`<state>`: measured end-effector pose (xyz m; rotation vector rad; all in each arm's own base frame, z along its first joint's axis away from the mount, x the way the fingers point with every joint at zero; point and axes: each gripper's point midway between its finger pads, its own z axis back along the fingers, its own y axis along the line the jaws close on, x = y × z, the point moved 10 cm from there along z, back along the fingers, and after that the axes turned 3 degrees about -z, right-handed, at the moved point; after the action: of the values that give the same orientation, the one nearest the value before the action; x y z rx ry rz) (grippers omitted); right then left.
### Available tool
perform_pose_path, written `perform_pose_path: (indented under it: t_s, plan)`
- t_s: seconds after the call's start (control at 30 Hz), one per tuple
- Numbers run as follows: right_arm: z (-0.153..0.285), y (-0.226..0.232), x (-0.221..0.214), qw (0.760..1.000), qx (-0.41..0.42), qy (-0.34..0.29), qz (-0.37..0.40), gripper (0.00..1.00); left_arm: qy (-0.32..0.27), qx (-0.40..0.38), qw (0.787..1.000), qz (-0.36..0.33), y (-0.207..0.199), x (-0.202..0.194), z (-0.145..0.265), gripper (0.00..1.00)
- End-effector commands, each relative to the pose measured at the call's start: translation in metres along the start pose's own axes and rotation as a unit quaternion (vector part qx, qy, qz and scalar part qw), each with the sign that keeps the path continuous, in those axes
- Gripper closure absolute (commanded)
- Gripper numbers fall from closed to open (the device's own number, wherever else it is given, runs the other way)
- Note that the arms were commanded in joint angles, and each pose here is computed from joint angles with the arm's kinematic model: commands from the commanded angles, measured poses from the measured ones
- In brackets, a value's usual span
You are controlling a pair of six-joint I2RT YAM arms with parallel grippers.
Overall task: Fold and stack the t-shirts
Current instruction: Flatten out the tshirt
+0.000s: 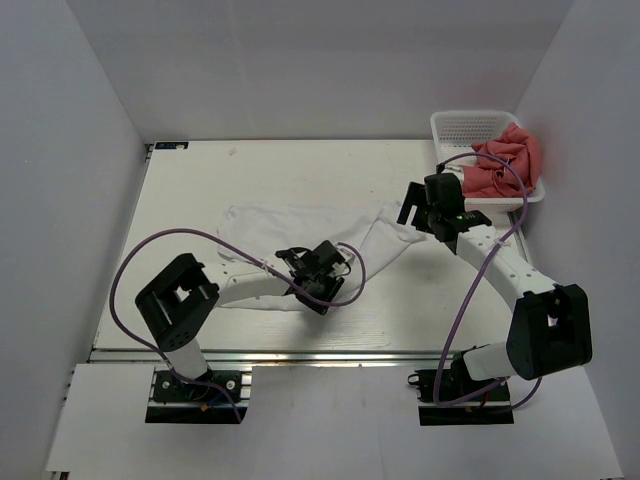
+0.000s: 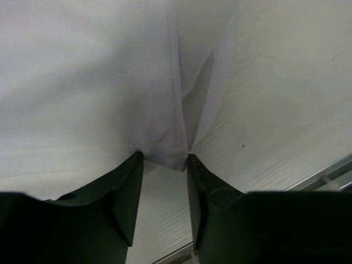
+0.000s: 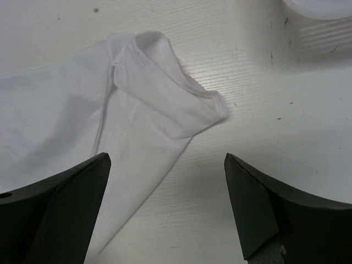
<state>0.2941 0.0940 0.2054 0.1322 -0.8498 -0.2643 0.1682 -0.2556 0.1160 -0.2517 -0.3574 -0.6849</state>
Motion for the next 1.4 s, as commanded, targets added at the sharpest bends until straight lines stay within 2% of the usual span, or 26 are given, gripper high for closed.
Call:
perform_pose_path:
  t_s: [0.0, 0.1, 0.33, 0.6, 0.77, 0.83, 0.87, 0.97, 1.1, 1.2, 1.37]
  plan:
    - [0.004, 0.0, 0.006, 1.0, 0.006, -0.023, -0.011, 0.1, -0.026, 0.013, 1.0, -0.01, -0.006, 0.012, 0.01, 0.54]
    - [0.003, -0.001, 0.006, 1.0, 0.007, -0.023, -0.012, 0.1, -0.034, 0.024, 0.999, 0.001, -0.006, 0.016, 0.011, 0.62]
    - [0.001, 0.0, 0.004, 1.0, 0.013, -0.017, -0.002, 0.1, -0.064, 0.021, 0.998, 0.002, -0.007, 0.023, 0.019, 0.6]
    - [0.004, -0.001, 0.005, 1.0, 0.014, -0.02, 0.0, 0.1, -0.048, 0.036, 0.998, 0.006, -0.006, 0.023, 0.011, 0.6]
    - [0.003, -0.001, 0.004, 1.0, 0.017, -0.016, 0.003, 0.1, -0.075, 0.029, 0.997, 0.008, -0.008, 0.032, 0.019, 0.6]
    - [0.003, 0.0, 0.004, 1.0, 0.019, -0.015, 0.005, 0.1, -0.081, 0.027, 0.996, 0.008, -0.008, 0.032, 0.021, 0.67]
    - [0.004, -0.001, 0.004, 1.0, 0.019, -0.017, 0.006, 0.1, -0.085, 0.021, 0.996, 0.008, -0.009, 0.033, 0.021, 0.8]
    - [0.004, -0.002, 0.004, 1.0, 0.016, -0.017, 0.006, 0.1, -0.085, 0.021, 0.996, 0.008, -0.009, 0.033, 0.021, 0.98]
    - [0.005, -0.003, 0.005, 1.0, 0.011, -0.021, 0.006, 0.1, -0.076, 0.028, 0.997, 0.008, -0.007, 0.029, 0.019, 1.0]
    - [0.006, -0.005, 0.004, 1.0, 0.01, -0.02, 0.01, 0.1, -0.099, 0.046, 0.994, 0.015, -0.005, 0.033, 0.029, 1.0]
    - [0.001, -0.012, -0.003, 0.999, -0.024, -0.004, 0.029, 0.1, -0.179, 0.118, 0.974, 0.072, 0.011, 0.047, 0.064, 1.0]
